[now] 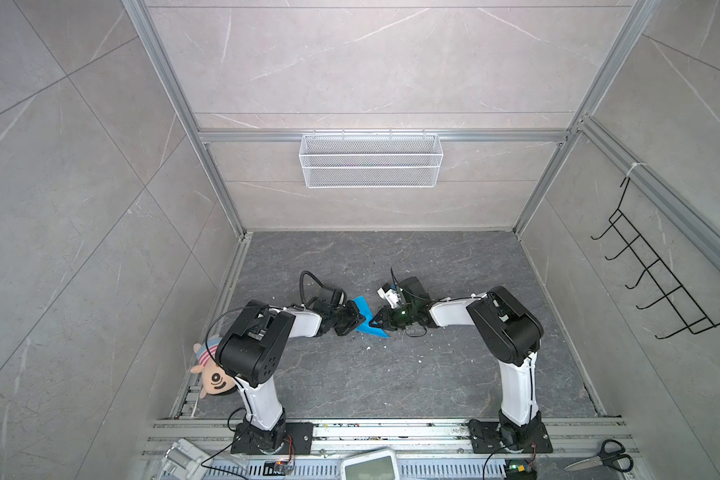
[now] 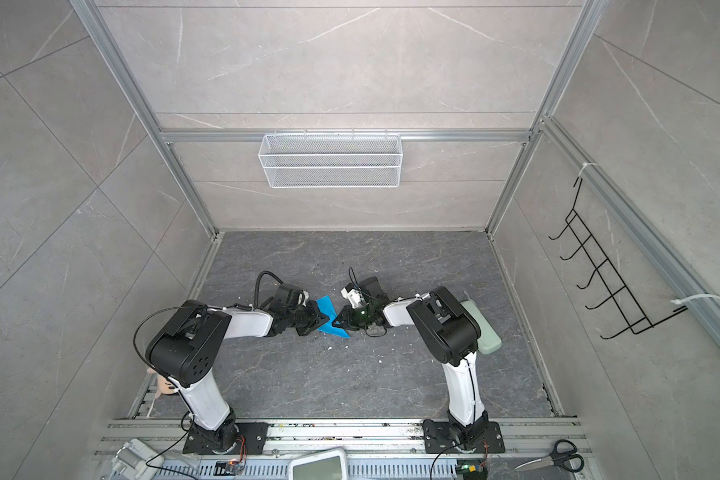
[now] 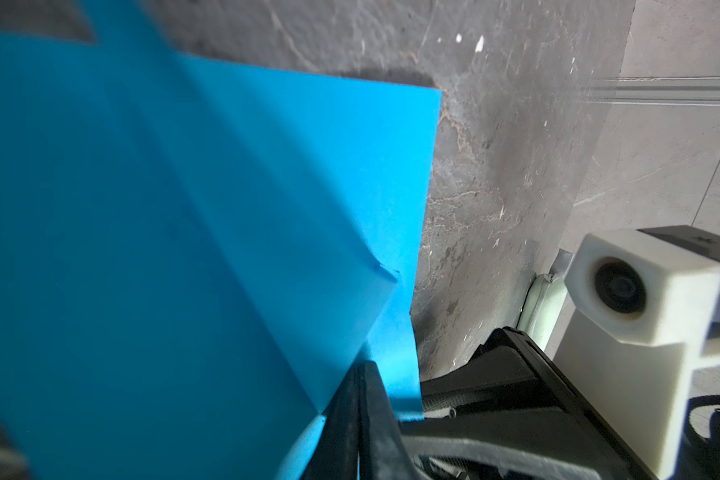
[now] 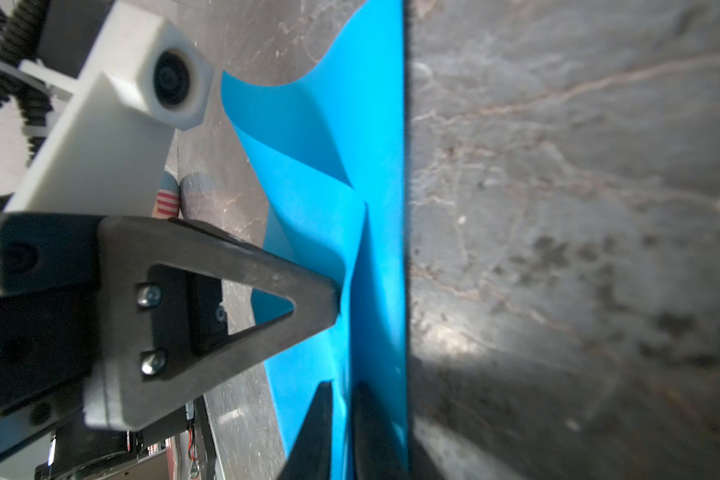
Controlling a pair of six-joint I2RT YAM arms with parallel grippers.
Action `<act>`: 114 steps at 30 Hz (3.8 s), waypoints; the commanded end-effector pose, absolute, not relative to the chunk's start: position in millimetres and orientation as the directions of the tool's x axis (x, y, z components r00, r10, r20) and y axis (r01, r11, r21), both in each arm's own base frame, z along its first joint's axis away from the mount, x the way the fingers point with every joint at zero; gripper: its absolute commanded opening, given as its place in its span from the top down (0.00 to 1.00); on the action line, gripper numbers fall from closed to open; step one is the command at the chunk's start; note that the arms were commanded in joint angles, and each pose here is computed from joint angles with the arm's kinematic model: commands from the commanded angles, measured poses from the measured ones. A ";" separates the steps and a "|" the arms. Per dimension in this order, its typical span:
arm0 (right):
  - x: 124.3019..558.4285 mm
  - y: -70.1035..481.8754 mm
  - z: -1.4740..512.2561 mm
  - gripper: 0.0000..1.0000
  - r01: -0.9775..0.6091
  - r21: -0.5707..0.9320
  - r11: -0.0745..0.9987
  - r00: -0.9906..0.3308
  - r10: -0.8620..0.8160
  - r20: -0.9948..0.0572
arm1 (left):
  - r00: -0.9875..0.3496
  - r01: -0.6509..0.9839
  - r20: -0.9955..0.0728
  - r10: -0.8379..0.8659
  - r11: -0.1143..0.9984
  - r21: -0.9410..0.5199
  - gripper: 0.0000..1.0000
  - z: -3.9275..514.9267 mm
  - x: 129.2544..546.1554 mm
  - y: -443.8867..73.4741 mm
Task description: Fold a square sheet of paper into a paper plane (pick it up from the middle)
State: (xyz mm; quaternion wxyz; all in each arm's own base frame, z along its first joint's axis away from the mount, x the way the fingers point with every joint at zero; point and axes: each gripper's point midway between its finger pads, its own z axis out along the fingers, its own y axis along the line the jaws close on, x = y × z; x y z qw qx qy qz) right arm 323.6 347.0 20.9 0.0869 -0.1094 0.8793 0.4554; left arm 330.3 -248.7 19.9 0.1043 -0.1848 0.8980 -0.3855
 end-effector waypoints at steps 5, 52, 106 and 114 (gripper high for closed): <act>312.4 321.8 20.9 0.79 -0.200 0.727 0.657 -0.979 -0.114 -0.166 | -0.914 -0.289 -0.016 -0.404 0.681 -0.672 0.93 -7.1 315.5 -237.2; 302.2 318.4 25.9 0.87 -0.153 0.715 0.682 -0.988 -0.078 -0.137 | -0.916 -0.293 -0.013 -0.402 0.691 -0.661 0.92 -8.8 309.5 -233.4; 280.6 320.1 32.2 0.78 -0.364 0.675 0.641 -0.929 -0.297 -0.219 | -0.940 -0.133 -0.087 -0.330 0.588 -0.798 0.81 52.8 316.7 -257.3; 276.8 314.2 23.5 0.78 -0.419 0.597 0.685 -0.907 -0.353 -0.232 | -0.941 -0.146 -0.075 -0.330 0.597 -0.789 0.81 48.3 318.0 -257.9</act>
